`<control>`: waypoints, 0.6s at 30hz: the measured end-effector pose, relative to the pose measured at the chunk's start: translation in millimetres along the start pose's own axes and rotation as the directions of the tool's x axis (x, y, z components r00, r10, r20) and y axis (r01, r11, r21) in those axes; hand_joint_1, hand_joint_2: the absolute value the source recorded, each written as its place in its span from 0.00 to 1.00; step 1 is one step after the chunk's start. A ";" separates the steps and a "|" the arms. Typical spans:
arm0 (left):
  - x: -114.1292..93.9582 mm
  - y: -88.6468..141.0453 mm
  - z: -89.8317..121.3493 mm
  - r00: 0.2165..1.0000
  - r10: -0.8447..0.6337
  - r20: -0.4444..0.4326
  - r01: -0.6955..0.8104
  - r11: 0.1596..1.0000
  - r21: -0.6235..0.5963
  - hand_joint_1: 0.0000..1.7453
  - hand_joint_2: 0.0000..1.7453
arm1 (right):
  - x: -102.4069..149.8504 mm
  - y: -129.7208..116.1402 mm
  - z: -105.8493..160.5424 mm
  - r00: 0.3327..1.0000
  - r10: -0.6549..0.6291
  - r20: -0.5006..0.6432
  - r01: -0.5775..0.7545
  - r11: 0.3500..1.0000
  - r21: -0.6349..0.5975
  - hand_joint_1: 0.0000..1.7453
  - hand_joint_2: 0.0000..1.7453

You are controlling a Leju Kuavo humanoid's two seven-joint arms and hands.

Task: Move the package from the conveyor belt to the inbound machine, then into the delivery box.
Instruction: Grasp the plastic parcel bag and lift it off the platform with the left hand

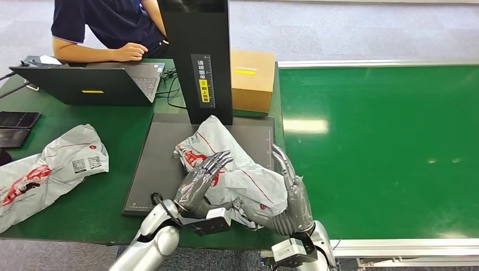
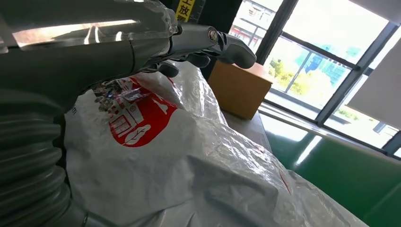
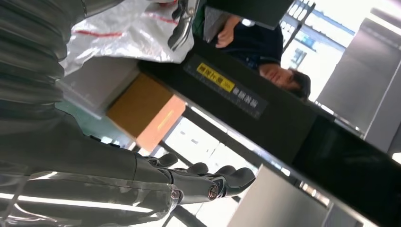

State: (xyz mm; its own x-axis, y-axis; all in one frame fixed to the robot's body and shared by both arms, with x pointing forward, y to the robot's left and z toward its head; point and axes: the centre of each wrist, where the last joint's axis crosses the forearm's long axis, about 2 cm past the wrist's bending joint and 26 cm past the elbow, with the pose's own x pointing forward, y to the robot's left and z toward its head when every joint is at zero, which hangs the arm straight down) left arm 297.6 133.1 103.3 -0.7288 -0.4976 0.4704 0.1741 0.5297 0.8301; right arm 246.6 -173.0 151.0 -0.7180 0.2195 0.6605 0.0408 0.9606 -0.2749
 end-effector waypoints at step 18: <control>-18.9 2.8 -28.4 0.999 0.015 0.032 -0.011 0.992 -0.129 0.00 1.00 | -9.2 -58.7 42.5 0.974 0.150 -0.170 -0.181 0.965 -0.189 0.00 1.00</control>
State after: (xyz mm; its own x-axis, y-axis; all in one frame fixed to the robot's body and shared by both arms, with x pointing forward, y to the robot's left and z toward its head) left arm 330.7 124.5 105.2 -0.7469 -0.4675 0.4728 0.2660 0.4415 0.8569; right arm 221.4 -238.7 131.3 -0.5755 0.3864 0.7207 0.3011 0.9195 -0.2526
